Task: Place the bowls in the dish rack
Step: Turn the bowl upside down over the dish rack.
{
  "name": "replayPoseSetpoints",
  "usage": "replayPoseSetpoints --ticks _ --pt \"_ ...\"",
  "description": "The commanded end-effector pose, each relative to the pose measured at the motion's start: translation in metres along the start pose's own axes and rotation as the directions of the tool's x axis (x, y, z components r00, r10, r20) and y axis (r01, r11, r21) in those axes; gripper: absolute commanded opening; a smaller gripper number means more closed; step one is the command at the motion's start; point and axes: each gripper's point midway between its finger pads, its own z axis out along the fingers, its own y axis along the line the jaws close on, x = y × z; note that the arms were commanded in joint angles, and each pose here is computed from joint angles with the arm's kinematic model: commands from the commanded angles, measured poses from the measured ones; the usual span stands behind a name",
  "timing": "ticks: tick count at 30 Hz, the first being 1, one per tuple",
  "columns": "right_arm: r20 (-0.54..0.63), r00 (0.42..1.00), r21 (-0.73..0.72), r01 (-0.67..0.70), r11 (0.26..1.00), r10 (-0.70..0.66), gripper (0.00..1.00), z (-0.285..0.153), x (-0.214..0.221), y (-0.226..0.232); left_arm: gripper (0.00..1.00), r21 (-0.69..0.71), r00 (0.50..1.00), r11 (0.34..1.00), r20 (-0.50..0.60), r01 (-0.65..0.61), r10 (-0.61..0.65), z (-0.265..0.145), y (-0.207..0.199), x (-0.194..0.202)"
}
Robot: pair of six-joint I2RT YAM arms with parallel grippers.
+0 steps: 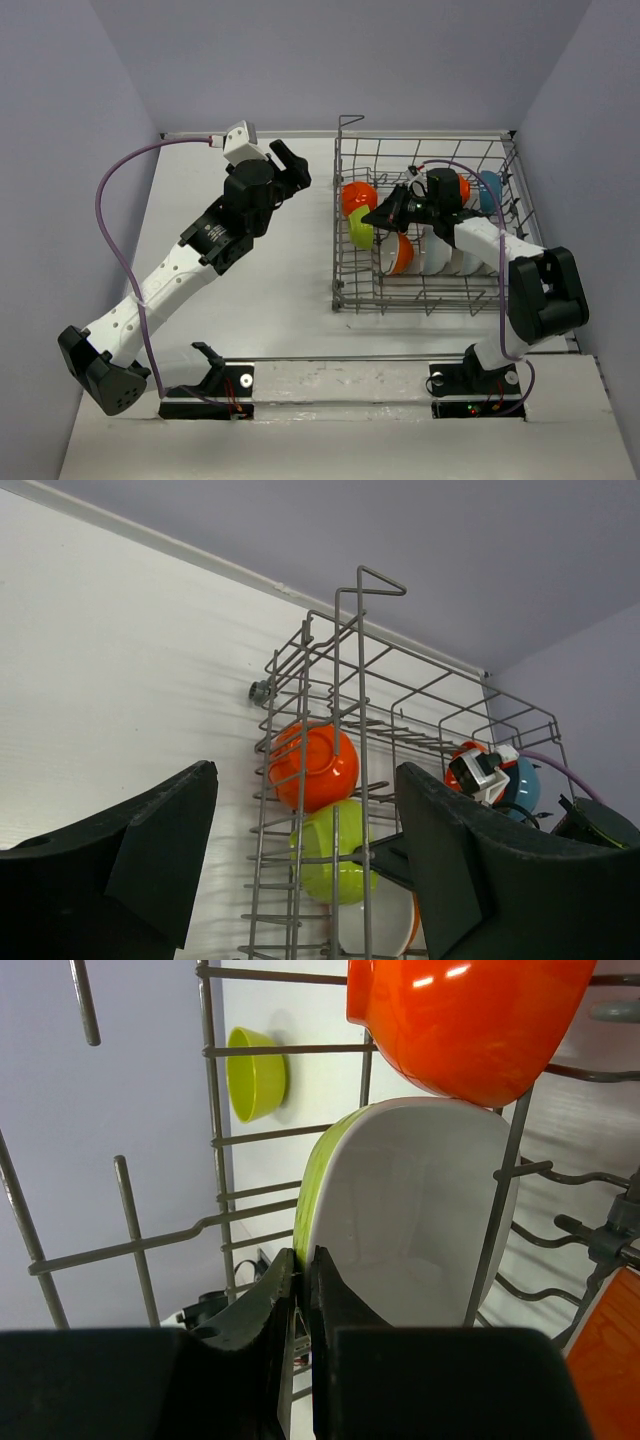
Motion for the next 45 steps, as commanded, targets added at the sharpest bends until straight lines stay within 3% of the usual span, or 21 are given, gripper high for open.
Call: replayPoseSetpoints --ticks 1,16,45 --pt "0.112 0.991 0.227 0.04 0.973 -0.067 0.06 -0.01 -0.024 -0.049 0.81 0.016 1.0 1.0 0.029 0.002 -0.002 -0.002 -0.004 -0.012" --pt "0.142 0.985 0.281 0.057 0.958 -0.1 0.22 -0.019 -0.026 -0.056 0.81 0.018 1.0 1.0 0.019 0.001 -0.001 0.0 -0.005 -0.009" --pt "0.132 0.981 0.365 0.084 0.927 -0.14 0.25 -0.03 -0.019 -0.074 0.81 0.021 1.0 1.0 0.013 -0.001 0.0 0.0 -0.006 -0.007"
